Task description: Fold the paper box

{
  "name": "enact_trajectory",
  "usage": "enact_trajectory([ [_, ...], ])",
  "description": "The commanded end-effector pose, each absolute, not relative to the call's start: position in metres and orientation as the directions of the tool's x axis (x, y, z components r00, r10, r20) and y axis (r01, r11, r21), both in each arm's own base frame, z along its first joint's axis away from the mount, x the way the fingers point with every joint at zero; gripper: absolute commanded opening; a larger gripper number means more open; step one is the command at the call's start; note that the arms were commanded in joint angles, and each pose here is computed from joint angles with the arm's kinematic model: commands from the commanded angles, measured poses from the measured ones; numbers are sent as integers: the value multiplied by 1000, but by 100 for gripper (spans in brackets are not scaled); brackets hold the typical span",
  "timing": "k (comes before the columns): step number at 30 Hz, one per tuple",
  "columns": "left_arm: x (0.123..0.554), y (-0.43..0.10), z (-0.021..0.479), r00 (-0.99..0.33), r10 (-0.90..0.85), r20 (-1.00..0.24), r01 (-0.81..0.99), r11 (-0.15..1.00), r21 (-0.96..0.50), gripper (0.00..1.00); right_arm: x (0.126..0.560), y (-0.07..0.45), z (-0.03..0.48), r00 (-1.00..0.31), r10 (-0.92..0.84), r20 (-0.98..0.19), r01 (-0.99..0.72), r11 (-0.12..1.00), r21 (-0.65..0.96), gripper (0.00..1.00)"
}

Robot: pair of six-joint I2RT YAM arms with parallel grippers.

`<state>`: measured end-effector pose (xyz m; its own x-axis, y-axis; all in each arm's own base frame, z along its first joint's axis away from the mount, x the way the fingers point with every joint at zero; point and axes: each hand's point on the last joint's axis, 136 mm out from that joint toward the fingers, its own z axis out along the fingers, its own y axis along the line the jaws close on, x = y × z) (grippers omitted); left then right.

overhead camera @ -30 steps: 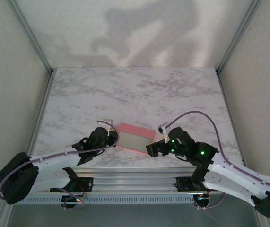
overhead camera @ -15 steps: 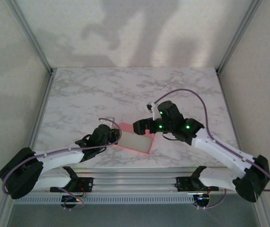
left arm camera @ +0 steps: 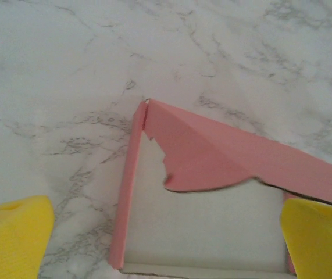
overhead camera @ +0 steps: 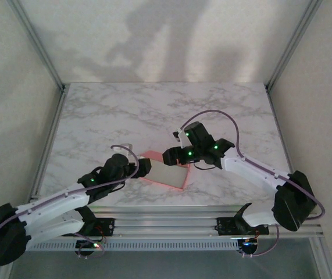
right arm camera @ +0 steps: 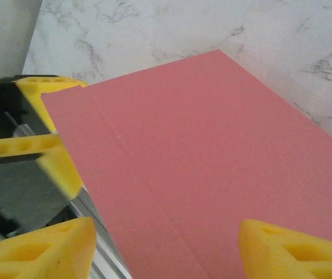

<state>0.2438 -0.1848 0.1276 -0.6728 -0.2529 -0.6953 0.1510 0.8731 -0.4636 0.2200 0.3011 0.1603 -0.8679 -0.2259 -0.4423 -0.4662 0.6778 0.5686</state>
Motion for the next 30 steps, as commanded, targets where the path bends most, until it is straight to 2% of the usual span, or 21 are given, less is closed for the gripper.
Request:
enact_trajectory([
  [1, 228, -198, 150, -703, -248, -667, 220, 816, -535, 99, 219, 307, 164, -854, -268, -446, -502, 649, 572, 63],
  [6, 226, -210, 194, -663, -212, -718, 336, 772, -539, 99, 224, 305, 155, -847, -286, -449, -512, 667, 541, 56],
  [11, 246, -206, 225, -632, -231, -740, 315, 796, -517, 99, 225, 302, 136, -854, -291, -431, -500, 688, 526, 51],
  [14, 260, -212, 235, -662, -236, -712, 335, 757, -562, 99, 223, 303, 124, -870, -292, -398, -479, 694, 538, 47],
  [19, 284, -211, 219, -729, -214, -650, 321, 732, -601, 99, 221, 299, 113, -886, -270, -378, -447, 714, 539, 44],
  [25, 276, -218, 172, -832, -149, -535, 283, 716, -639, 99, 221, 294, 107, -897, -255, -360, -421, 741, 524, 42],
  [30, 259, -215, 141, -898, -94, -431, 225, 742, -632, 86, 219, 291, 96, -906, -254, -338, -403, 761, 509, 39],
])
